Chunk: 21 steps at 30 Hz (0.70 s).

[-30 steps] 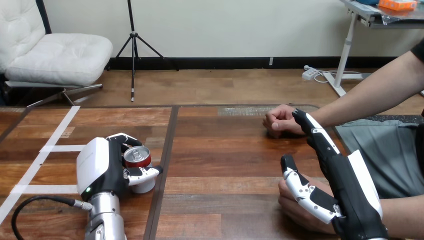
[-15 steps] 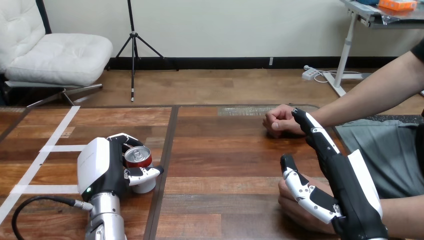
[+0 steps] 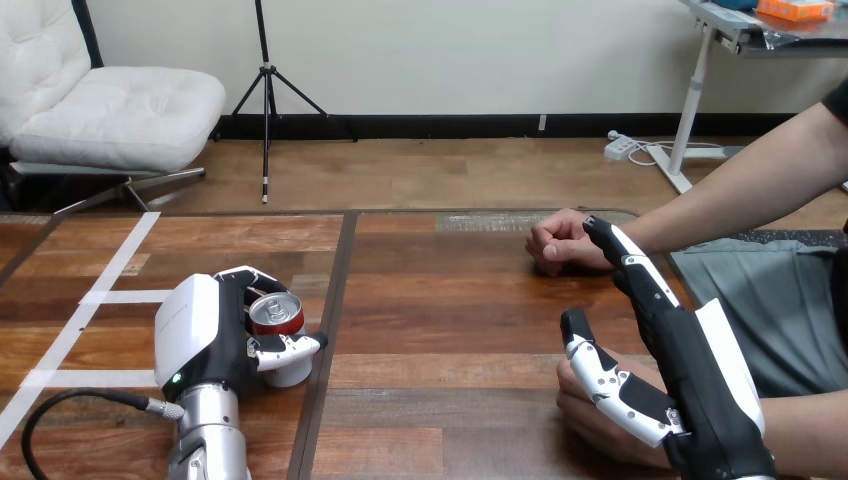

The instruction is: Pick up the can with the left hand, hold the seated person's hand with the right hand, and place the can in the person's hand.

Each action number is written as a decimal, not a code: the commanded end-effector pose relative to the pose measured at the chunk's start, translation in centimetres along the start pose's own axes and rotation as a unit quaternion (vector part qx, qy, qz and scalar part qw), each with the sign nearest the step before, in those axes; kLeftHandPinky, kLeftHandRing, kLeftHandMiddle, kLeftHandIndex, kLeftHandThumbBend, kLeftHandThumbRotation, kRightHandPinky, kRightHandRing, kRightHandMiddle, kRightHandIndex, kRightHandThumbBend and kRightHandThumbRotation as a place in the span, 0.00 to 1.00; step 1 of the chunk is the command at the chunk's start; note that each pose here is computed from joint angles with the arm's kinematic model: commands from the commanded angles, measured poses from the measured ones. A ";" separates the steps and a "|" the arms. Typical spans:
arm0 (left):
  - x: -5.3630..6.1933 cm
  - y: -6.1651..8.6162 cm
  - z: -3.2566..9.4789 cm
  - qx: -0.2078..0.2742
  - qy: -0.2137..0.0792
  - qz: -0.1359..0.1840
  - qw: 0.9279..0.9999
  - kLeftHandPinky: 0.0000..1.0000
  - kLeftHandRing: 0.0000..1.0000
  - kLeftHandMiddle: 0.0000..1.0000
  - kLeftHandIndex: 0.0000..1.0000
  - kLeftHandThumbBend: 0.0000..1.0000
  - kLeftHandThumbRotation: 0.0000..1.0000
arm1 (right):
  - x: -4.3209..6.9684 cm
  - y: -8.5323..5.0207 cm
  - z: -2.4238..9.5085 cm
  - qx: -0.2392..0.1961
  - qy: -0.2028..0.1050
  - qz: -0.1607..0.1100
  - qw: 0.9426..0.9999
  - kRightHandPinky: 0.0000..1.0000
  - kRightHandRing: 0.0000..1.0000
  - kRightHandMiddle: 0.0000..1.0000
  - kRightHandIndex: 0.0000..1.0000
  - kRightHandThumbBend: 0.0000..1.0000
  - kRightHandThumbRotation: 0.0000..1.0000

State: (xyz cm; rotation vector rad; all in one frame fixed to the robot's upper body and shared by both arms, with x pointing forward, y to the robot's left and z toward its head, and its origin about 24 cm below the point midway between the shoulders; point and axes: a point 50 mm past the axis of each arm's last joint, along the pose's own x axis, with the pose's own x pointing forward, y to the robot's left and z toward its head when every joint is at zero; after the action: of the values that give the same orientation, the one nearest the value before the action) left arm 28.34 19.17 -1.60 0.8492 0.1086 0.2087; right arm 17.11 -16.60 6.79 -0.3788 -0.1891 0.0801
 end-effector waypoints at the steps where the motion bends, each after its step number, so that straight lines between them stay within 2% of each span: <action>1: 1.8 1.8 2.9 -0.011 -0.066 0.031 0.997 0.43 0.45 0.48 0.52 0.71 0.00 | 1.3 -0.1 1.2 0.002 -0.043 -0.007 0.999 0.99 0.98 0.96 0.93 0.16 0.23; 21: 1.6 2.5 4.2 -0.031 -0.101 0.033 0.994 0.43 0.45 0.48 0.51 0.71 0.00 | 1.3 0.1 1.2 0.011 -0.042 -0.007 0.999 0.99 0.99 0.97 0.94 0.16 0.20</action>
State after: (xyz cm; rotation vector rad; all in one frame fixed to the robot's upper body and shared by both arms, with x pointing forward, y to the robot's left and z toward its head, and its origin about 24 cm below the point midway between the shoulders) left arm 28.66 18.75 -0.74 0.8335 0.0716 0.1726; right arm 17.14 -16.40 6.80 -0.3692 -0.1916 0.0841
